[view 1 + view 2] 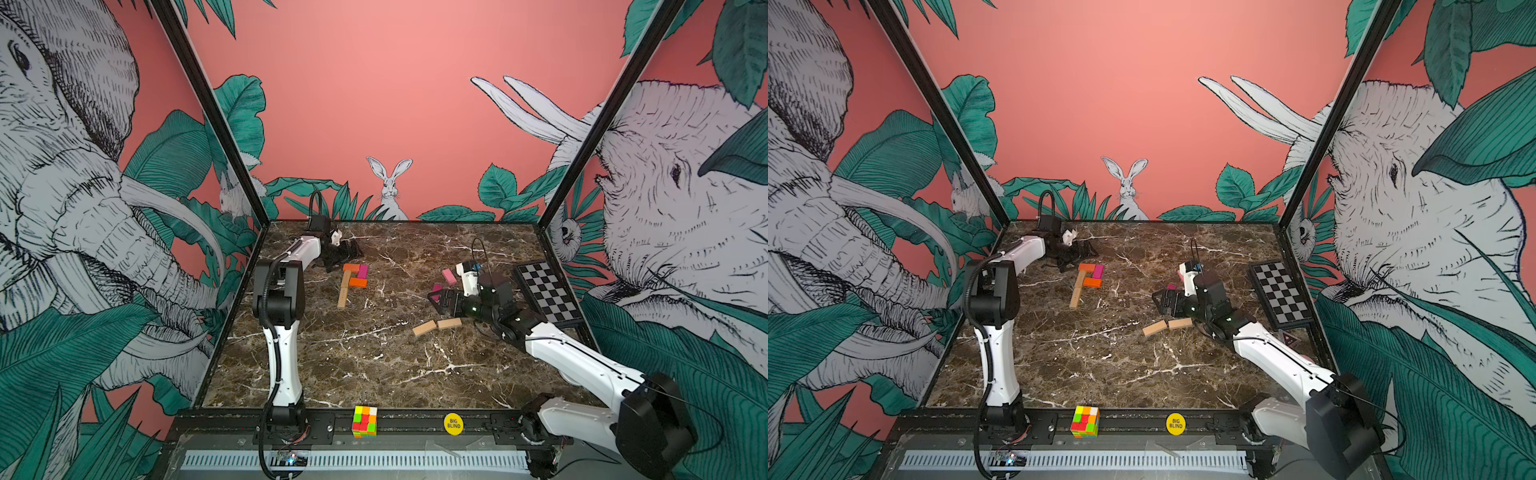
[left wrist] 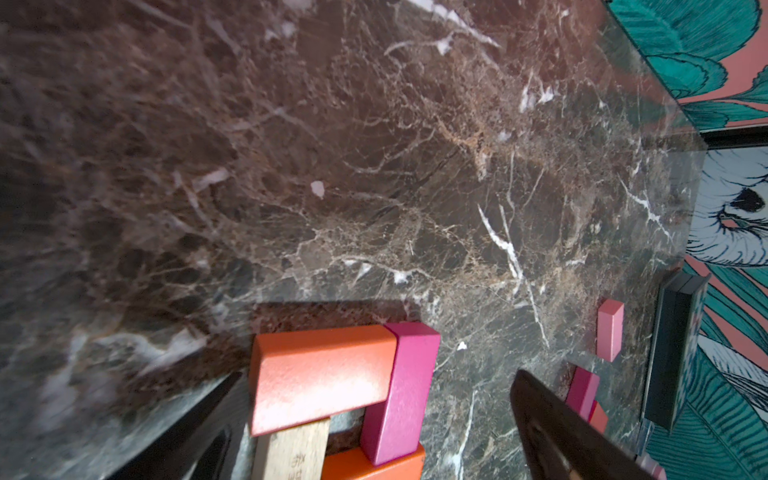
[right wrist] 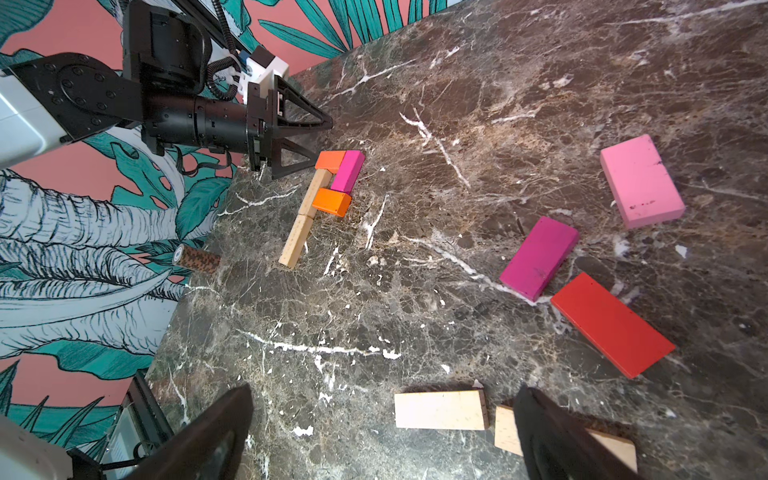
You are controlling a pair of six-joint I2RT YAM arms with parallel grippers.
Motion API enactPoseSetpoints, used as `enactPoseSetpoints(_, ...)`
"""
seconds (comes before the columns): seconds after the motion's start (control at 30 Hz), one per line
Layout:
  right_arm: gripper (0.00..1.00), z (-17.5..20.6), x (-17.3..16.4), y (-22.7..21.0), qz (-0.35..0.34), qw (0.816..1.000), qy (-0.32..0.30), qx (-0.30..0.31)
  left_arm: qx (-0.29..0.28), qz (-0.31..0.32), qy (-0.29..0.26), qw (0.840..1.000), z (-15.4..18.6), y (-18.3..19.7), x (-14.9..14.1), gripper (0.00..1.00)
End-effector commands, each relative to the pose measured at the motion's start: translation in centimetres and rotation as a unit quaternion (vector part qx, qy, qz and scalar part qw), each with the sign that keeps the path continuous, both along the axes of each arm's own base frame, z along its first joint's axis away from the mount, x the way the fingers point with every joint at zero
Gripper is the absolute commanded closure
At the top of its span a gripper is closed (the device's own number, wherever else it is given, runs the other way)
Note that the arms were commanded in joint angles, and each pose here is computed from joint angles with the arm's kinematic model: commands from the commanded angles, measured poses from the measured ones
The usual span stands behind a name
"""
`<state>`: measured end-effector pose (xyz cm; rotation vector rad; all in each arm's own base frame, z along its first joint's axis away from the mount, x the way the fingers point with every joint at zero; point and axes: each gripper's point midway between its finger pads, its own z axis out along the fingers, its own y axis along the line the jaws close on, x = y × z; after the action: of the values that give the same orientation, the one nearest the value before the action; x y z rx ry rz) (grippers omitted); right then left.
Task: Assemble the letter p with building blocks
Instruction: Adjust the building block at the center of the board.
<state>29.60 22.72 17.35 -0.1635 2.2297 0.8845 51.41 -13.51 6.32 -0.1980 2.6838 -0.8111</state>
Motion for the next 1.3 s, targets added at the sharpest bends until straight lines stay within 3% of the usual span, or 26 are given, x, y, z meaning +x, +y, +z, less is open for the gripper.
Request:
enactPoseSetpoints(0.0,0.02,1.27,0.67,0.32,-0.002,1.000,-0.015,0.016,-0.009,0.001,0.014,1.000,-0.33,0.06,-0.48,0.01)
enactPoseSetpoints(1.27,0.02,0.69,0.96,0.59,-0.003,1.000,-0.010,0.020,-0.019,-0.006,0.022,1.000,-0.94,-0.82,-0.35,0.01)
